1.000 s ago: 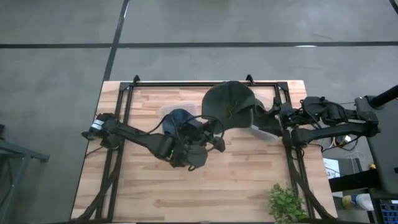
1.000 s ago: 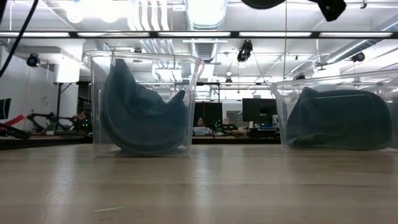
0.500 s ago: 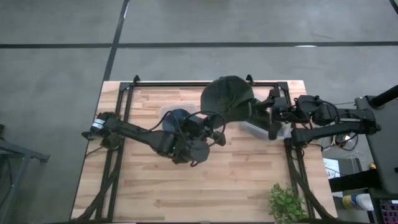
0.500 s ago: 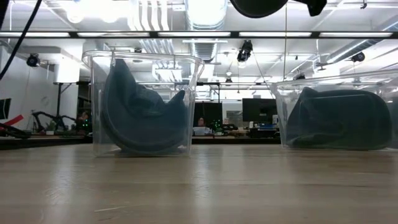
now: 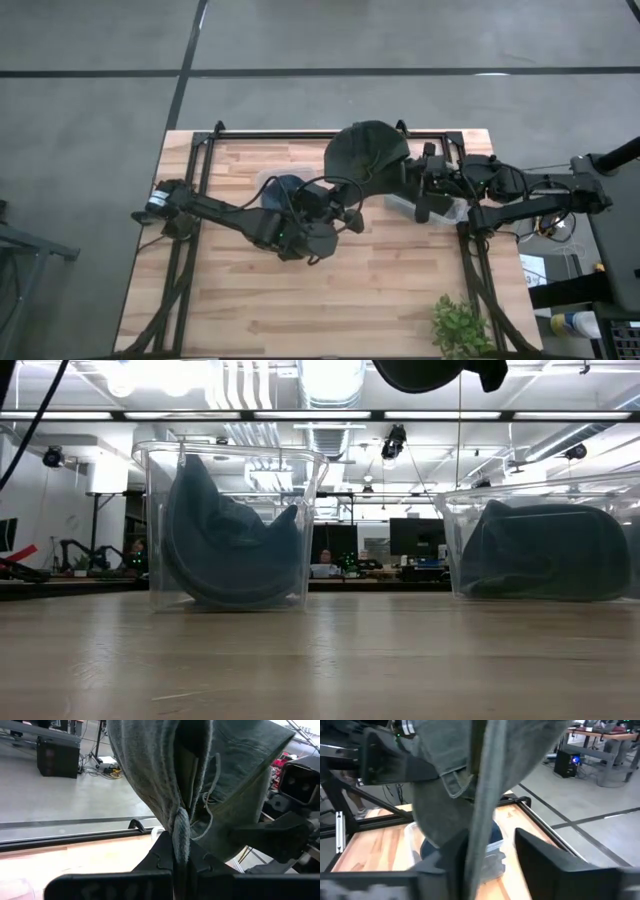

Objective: Pick and place caps into container
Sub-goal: Put the green cap into the right transparent container

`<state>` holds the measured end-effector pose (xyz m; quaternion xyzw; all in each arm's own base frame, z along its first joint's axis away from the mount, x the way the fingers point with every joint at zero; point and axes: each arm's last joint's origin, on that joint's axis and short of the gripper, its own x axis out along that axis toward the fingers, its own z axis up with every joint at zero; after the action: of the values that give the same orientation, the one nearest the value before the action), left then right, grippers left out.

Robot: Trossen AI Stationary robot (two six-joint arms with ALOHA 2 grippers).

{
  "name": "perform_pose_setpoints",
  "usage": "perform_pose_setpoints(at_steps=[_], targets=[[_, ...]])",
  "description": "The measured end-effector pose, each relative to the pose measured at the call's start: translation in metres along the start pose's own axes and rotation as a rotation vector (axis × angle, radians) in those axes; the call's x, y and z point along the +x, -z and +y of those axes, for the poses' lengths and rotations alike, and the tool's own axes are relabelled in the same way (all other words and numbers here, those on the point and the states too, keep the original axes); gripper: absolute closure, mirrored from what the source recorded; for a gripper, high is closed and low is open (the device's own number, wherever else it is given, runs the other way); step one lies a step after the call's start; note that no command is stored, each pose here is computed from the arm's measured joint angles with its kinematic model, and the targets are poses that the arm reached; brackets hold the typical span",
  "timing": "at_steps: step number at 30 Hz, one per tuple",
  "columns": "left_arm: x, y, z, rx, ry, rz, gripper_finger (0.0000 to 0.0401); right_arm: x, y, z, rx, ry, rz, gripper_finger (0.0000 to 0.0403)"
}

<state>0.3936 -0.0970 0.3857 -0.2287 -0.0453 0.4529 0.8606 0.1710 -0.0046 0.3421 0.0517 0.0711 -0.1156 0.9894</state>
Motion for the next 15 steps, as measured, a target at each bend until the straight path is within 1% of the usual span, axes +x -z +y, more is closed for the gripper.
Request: perform_pose_setpoints(at_steps=[6, 8, 12, 15], targets=[[0.0003, 0.0007, -0.0005, 0.000, 0.018, 0.020, 0.0396, 0.0006, 0.0004, -0.0001, -0.002, 0.007, 0.003, 0.0372], [0.0006, 0.0010, -0.0009, 0.009, 0.034, 0.036, 0.0392, -0.0008, -0.0003, -0.0004, 0.005, 0.007, -0.003, 0.0384], [0.0004, 0.0023, -0.0019, 0.010, 0.066, 0.072, 0.0357, -0.0034, -0.0006, -0.0015, 0.008, 0.027, -0.005, 0.0390], [-0.0002, 0.0039, -0.0033, 0.023, 0.111, 0.118, 0.0337, -0.0067, -0.0003, -0.0034, 0.009, 0.065, -0.005, 0.0391]])
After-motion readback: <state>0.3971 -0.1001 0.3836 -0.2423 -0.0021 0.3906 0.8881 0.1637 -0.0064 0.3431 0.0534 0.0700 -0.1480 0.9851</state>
